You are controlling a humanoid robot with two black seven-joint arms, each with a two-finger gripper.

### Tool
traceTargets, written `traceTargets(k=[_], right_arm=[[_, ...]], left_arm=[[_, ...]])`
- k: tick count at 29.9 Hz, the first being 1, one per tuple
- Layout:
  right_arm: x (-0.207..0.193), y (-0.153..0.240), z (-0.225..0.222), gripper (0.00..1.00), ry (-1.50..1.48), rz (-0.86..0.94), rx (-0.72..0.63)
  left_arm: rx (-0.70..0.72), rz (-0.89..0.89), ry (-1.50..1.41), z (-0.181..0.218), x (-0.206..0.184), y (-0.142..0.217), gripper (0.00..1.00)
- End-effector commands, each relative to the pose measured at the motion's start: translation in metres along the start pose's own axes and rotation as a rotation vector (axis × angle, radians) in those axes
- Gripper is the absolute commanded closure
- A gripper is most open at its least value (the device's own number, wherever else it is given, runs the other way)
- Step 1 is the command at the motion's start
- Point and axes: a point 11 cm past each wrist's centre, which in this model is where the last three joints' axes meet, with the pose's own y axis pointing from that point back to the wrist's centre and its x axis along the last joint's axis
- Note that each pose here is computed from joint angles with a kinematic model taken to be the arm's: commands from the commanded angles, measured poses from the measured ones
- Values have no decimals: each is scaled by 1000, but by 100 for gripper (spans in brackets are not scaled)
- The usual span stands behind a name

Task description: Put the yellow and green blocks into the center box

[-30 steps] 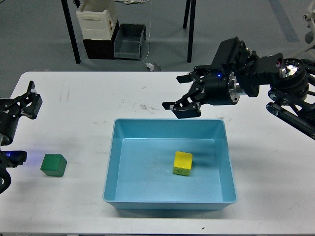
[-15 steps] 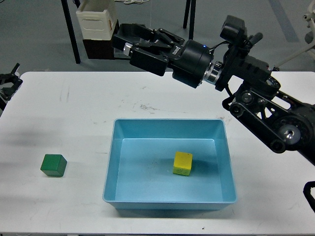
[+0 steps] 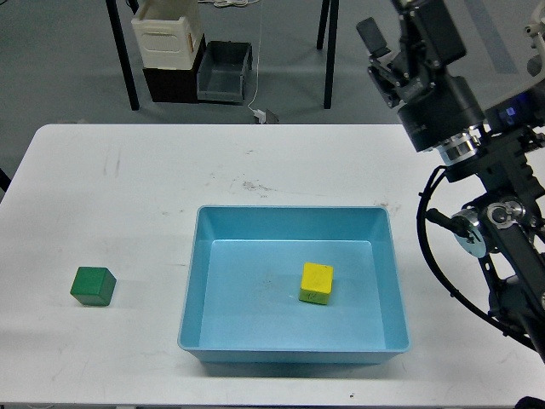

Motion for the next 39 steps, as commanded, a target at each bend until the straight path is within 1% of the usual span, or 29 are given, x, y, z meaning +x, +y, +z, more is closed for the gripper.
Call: traceTargets(k=[1, 5, 8, 12, 15, 17, 20, 22, 25, 29, 32, 36, 39], right_arm=[[14, 39, -1, 0, -78, 77, -10], [43, 80, -1, 0, -181, 213, -18], [66, 109, 1, 0, -244, 330, -18], [81, 139, 4, 0, -278, 427, -36], [93, 153, 1, 0, -248, 461, -44], [108, 164, -8, 0, -217, 482, -35], [123, 179, -16, 0, -245, 518, -5], [126, 191, -16, 0, -269, 544, -8], [130, 203, -14, 0, -268, 557, -39], [132, 224, -4, 0, -298, 607, -77], [134, 234, -1, 0, -320, 615, -87], [132, 248, 2, 0, -341, 617, -100], [133, 256, 8, 0, -345, 634, -120]], left_arm=[[-53, -25, -88, 14, -1, 0, 2], [4, -117, -256, 20, -9, 1, 2], [66, -209, -406, 18, -19, 3, 4], [133, -336, -599, 14, -38, 4, 4], [182, -480, -737, 18, -63, 10, 3], [242, -633, -772, 20, -87, 20, 2], [264, -738, -858, 21, -107, 27, 0], [272, -810, -971, 16, -117, 28, 0], [326, -917, -1171, -6, -119, 34, 0], [368, -1057, -1325, -42, -128, 46, 1], [463, -1178, -1456, -70, -121, 64, 1], [539, -1324, -1583, -100, -115, 82, 1], [633, -1434, -1684, -123, -98, 101, 1]])
